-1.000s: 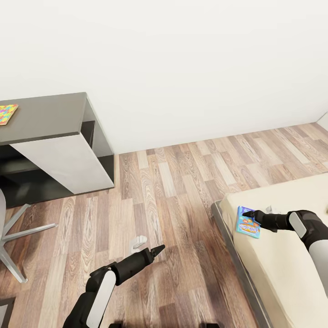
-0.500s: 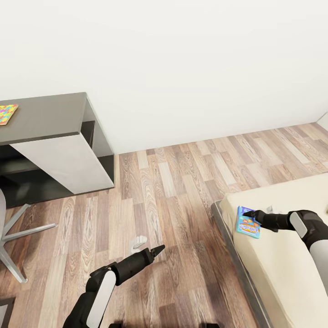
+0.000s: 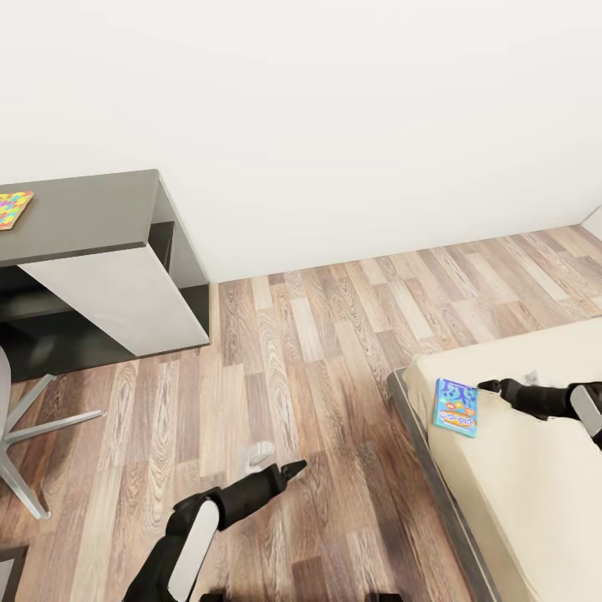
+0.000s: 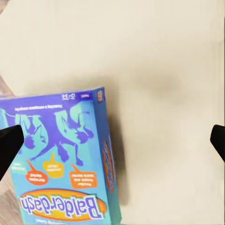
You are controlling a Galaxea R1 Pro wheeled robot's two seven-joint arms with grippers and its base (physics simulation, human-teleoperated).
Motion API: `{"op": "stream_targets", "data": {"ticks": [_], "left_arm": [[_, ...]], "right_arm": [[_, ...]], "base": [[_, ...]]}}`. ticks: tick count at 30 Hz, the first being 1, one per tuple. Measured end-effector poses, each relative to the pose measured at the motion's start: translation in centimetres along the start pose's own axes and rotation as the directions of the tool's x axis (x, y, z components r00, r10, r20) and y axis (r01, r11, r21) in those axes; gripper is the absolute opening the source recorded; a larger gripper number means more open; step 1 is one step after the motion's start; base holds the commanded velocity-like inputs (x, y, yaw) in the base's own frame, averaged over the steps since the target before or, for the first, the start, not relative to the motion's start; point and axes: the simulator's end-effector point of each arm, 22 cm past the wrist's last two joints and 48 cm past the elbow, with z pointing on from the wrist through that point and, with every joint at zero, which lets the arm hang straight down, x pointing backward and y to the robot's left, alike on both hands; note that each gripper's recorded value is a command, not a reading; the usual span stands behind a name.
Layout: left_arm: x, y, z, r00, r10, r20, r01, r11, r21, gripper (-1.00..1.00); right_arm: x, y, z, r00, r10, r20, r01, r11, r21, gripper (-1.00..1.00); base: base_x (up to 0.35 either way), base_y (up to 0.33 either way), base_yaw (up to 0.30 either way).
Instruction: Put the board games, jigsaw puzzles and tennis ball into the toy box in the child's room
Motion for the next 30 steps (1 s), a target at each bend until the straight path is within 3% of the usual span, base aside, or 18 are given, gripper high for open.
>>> {"op": "stream_targets", "data": {"ticks": [11, 22, 25, 30], "left_arm": [[0.5, 1.1, 2.0, 0.999, -0.026, -0.026, 0.026, 1.000, 0.009, 1.00], [0.8, 2.6, 3.5, 0.999, -0.040, -0.028, 0.039, 0.999, -0.011, 1.00], [1.1, 3.6, 4.0, 0.998, -0.053, -0.029, 0.052, 0.998, -0.028, 1.00], [0.8, 3.9, 4.6, 0.998, -0.063, -0.030, 0.062, 0.998, -0.025, 1.00]], "right_arm": [[-3.9, -3.0, -3.8, 0.993, -0.012, 0.120, 0.008, 0.999, 0.037, 1.00], [-6.8, -4.4, -8.2, 0.965, -0.031, 0.261, 0.018, 0.999, 0.052, 1.00], [-7.4, -4.6, -10.3, 0.946, -0.071, 0.317, 0.052, 0.996, 0.071, 1.00], [-7.2, -4.0, -12.3, 0.923, -0.138, 0.358, 0.110, 0.989, 0.097, 1.00]], "base": [[0.000, 0.000, 0.000], [0.000, 0.000, 0.000], [0.000, 0.000, 0.000], [0.000, 0.000, 0.000]]}}
